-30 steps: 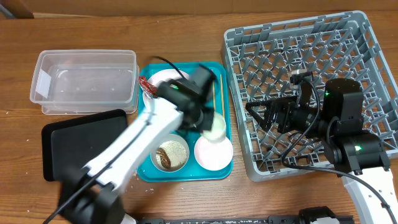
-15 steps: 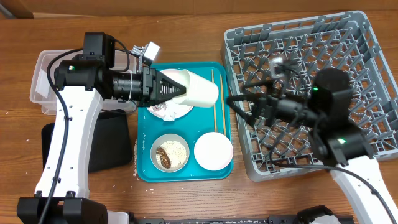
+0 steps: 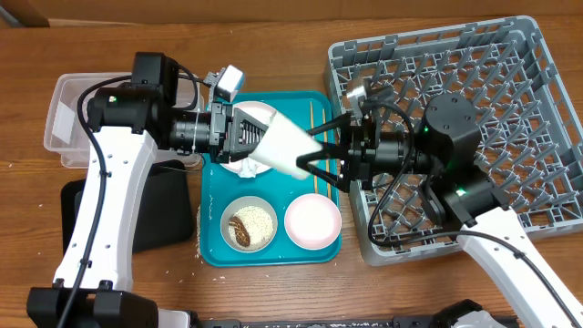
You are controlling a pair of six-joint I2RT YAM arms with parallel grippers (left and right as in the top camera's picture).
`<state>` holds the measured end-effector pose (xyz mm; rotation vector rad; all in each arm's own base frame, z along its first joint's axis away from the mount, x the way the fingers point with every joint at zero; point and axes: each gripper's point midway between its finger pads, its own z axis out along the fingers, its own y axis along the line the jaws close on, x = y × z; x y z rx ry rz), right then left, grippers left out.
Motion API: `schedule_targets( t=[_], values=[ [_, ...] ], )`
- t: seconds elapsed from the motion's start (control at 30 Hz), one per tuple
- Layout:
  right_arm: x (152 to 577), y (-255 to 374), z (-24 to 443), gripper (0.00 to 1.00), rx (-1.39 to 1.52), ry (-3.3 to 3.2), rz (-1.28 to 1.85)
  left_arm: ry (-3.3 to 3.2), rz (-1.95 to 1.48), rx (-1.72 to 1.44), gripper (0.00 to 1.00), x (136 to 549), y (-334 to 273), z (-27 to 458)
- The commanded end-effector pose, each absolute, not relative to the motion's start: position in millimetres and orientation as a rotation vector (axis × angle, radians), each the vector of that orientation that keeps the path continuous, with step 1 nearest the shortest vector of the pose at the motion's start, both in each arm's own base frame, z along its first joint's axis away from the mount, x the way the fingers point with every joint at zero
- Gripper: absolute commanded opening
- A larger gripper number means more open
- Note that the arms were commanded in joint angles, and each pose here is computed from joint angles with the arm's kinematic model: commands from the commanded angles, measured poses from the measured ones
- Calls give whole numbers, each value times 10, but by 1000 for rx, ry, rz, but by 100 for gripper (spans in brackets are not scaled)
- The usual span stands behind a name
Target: Sort waste into correct bins and load items into the dishwasher
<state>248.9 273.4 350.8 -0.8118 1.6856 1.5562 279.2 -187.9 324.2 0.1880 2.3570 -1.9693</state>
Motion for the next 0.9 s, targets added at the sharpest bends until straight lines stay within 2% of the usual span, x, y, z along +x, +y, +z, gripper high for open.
schedule_targets(
  t=[0.0, 0.07, 0.13, 0.17, 0.23, 0.37, 0.77, 0.87],
  values=[
    [2406, 2763, 3608, 60, -849, 1661, 1597, 2328, -1982, 240, 19, 2773, -1920, 3279],
    [2405, 2763, 3605, 57, -849, 1663, 1598, 2320, -1975, 252, 20, 2785, -1921, 3282],
    [2387, 2764, 3606, 89, -859, 1660, 1605, 2303, -1980, 265, 15, 2794, -1924, 3299],
    [2382, 2764, 3603, 92, -861, 1661, 1607, 2277, -2007, 273, 12, 2788, -1930, 3340],
    [2388, 2766, 3576, 93, -863, 1668, 1604, 2144, -2111, 335, 7, 2747, -1942, 3523],
    [2394, 2772, 3551, 94, -862, 1678, 1611, 2096, -2131, 364, 4, 2752, -1940, 3581],
    [2394, 2772, 3800, 94, -901, 1534, 1580, 2256, -2012, 301, 5, 2757, -1932, 3355],
    [2390, 2770, 3848, 88, -895, 1520, 1589, 2257, -2010, 302, 5, 2758, -1932, 3353]
  ],
)
